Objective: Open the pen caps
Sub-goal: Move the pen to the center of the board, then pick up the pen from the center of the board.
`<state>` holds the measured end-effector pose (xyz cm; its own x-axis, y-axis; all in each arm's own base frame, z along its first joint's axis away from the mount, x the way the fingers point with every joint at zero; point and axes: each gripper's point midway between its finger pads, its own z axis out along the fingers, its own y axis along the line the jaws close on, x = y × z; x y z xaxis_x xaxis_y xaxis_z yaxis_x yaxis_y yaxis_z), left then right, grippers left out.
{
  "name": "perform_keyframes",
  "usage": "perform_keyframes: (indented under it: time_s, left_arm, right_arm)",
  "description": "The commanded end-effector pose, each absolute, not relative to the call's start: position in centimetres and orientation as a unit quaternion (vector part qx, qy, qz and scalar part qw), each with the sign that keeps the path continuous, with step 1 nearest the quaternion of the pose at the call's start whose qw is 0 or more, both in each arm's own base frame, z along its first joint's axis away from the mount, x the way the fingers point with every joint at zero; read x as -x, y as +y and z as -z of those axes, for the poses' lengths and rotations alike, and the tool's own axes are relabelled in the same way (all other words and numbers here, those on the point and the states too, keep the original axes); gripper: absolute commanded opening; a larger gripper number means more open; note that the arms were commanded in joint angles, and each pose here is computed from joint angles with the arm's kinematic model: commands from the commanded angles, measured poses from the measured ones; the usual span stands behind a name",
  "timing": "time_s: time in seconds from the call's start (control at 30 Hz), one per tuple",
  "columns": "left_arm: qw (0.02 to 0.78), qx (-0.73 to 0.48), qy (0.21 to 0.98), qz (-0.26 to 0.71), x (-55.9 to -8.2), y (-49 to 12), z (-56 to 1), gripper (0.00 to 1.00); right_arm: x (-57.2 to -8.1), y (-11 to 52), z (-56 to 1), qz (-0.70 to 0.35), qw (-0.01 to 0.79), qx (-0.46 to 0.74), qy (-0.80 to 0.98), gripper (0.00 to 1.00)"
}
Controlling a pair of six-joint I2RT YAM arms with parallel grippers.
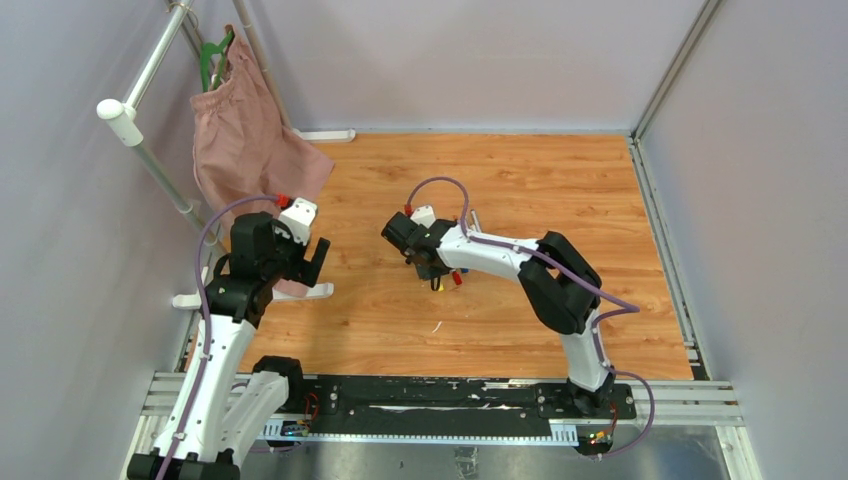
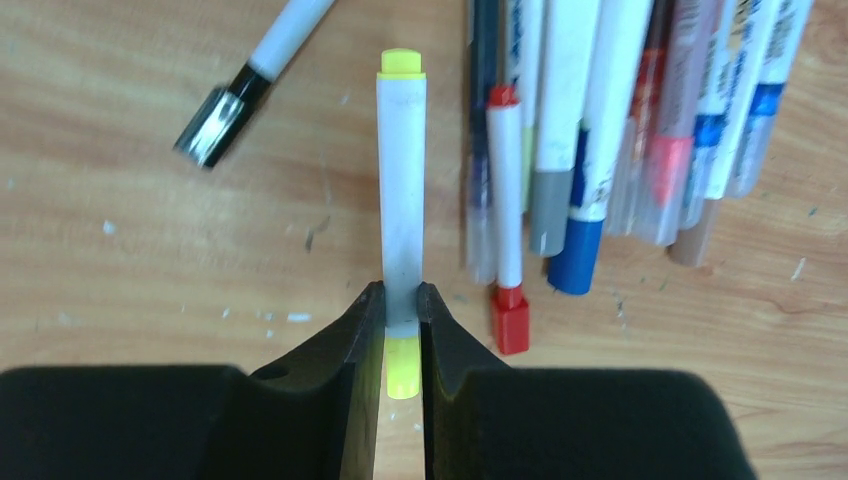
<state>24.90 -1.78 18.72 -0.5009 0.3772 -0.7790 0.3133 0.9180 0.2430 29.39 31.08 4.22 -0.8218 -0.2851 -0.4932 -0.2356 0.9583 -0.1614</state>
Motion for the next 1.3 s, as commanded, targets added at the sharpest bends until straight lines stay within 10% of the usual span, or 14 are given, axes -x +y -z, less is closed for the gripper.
perform_keyframes:
  time_s: [0.0, 0.33, 0.93, 1.27]
  left_arm:
    - [0.458, -0.208, 0.864, -0.029, -24.5, -1.9, -18.8, 1.0]
    - [0.462, -0.212, 0.86, -0.027, -24.2, -2.1, -19.3, 1.0]
    - [0.469, -0.23, 0.853, -0.004, -23.7, -3.0, -19.7, 1.0]
    - [0.468, -0.254, 0.845, 0.038, -23.3, -4.7, -19.8, 1.0]
  right_arm:
    - [-26.7, 31.5, -4.2, 0.023, 0.242, 0.175, 0.954, 0.12]
    - [-25.2, 32.0, -2.0, 0.002, 0.201, 0.182, 0.962, 0.38]
    - [-28.8, 31.6, -0.4, -0.019, 0.17, 0.166, 0.971, 0.38]
    - [-29.6, 32.0, -2.0, -0.025, 0.187, 0.148, 0.971, 0.0]
